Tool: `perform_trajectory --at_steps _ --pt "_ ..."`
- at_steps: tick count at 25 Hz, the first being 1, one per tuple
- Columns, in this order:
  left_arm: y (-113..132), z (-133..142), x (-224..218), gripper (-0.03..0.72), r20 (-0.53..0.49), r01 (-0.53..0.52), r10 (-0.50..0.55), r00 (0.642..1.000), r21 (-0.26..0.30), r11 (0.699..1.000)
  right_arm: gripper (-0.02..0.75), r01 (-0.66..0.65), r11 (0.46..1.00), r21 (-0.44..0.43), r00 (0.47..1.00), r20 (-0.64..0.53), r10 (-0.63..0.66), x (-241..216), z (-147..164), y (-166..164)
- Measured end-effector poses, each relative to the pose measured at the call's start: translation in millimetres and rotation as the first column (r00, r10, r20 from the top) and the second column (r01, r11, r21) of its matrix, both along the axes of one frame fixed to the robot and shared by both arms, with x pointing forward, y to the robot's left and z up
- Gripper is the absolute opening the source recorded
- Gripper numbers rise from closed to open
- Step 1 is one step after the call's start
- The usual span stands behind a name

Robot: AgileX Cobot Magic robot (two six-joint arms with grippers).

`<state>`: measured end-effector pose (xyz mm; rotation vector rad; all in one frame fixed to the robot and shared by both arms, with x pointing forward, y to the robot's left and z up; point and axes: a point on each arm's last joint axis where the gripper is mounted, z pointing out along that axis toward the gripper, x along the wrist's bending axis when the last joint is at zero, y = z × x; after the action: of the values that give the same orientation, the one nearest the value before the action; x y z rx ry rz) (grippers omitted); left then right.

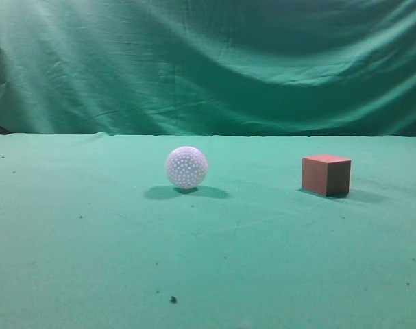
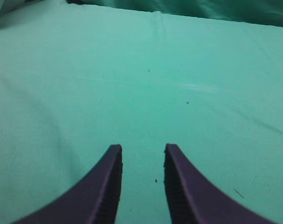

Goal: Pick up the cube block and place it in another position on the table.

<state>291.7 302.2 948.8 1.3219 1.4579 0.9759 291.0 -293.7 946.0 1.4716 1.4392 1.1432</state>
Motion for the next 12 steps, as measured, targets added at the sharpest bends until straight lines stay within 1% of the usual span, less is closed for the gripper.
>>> perform_trajectory --at_steps 12 --pt "0.0 0.0 0.0 0.262 0.0 0.0 0.0 1.0 0.0 1.0 0.0 0.0 1.0 0.0 1.0 0.0 0.0 0.0 0.0 0.0"
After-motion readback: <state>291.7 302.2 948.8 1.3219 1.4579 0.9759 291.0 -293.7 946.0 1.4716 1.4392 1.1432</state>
